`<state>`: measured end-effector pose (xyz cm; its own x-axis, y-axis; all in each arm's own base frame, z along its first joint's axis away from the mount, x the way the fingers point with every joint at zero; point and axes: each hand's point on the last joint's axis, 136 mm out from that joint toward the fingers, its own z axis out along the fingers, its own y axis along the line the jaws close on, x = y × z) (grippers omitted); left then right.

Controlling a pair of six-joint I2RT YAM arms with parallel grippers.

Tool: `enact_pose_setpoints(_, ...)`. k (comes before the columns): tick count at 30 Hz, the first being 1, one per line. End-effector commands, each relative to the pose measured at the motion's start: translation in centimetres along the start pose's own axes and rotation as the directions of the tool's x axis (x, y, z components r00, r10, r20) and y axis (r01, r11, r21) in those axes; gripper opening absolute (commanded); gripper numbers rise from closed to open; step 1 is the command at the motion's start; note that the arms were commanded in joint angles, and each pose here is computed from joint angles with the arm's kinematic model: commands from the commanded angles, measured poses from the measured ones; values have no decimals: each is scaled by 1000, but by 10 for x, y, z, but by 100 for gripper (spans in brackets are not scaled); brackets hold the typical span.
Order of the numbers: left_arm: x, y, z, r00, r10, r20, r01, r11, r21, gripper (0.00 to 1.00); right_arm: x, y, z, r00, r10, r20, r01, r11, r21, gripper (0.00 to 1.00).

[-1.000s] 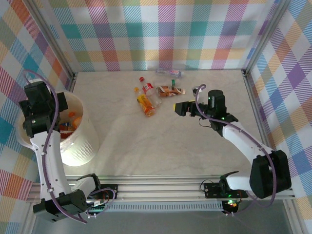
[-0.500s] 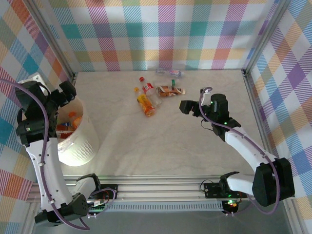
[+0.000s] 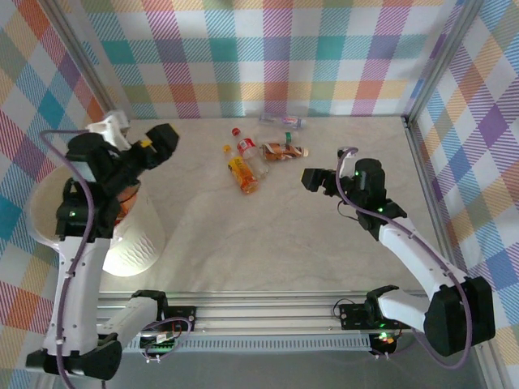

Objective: Put the plastic bottles in the bin

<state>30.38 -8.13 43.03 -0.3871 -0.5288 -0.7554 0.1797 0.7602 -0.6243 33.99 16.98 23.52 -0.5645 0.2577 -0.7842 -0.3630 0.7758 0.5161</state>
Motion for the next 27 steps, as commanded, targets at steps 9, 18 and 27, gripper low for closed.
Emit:
enact_pose_setpoints(9,87,-13,120,994,38,-105,-58,980,-193,100,13,4,-14,999,1,-39,-2,1000,-16,100)
enact_pose_setpoints(18,141,85,210,984,-43,-173,-52,857,-513,98,15,5,-24,998,-42,-44,42,999,0,100)
enact_pose_setpoints(27,187,155,281,947,-196,-253,-5,780,-625,86,15,0,-32,998,-57,-38,59,998,37,100)
